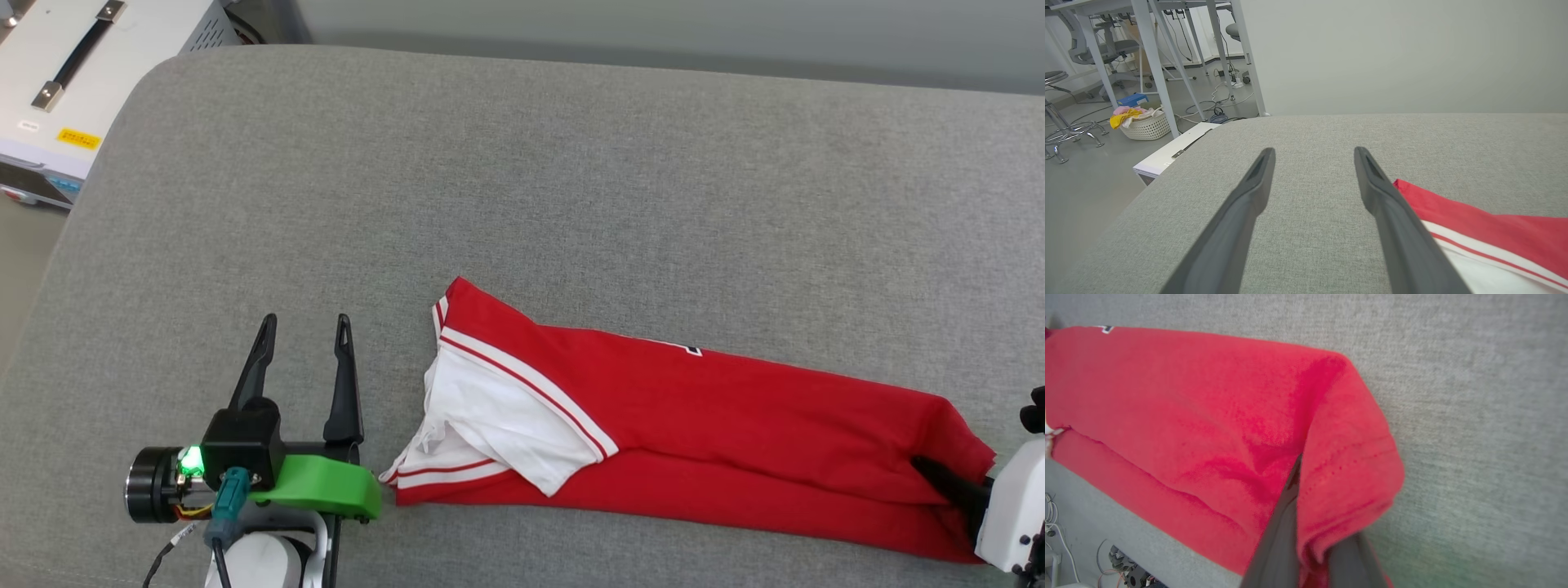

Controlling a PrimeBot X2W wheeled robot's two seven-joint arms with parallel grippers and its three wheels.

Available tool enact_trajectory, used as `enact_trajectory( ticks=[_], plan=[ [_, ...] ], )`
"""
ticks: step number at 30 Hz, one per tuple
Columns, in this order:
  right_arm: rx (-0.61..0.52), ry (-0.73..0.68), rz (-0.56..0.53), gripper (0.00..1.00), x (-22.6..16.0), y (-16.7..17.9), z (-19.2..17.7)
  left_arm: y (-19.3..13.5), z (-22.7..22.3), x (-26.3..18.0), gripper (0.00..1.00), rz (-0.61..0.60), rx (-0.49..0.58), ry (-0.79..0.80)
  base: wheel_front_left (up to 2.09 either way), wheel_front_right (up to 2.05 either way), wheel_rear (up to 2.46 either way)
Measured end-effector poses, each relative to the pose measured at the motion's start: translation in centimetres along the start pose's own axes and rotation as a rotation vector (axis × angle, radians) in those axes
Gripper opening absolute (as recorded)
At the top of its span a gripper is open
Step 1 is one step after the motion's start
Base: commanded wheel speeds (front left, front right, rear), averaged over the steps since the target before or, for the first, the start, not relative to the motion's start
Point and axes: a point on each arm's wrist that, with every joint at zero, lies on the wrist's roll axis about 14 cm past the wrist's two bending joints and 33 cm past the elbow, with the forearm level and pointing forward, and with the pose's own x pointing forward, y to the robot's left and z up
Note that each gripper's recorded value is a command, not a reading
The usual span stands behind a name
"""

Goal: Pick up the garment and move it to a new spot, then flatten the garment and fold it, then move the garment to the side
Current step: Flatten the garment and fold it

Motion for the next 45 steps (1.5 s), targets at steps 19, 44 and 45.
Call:
enact_trajectory(
  ticks=[19,44,45],
  plan=[
    [0.014,-0.09,-0.165,0.0,-6.0,-5.8,2.1,-0.5,0.4,-2.0,1.0,-0.028,0.009,-0.016,0.0,0.0,0.0],
    [-0.202,-0.069,0.419,0.0,-0.1,15.5,6.5,-1.2,-0.7,-1.5,1.0,-0.042,-0.002,0.017,0.0,0.0,0.0],
    [-0.214,-0.057,0.431,0.0,0.4,16.2,6.3,-1.2,-0.7,-1.4,1.0,-0.041,0.0,0.018,0.0,0.0,0.0]
  ],
)
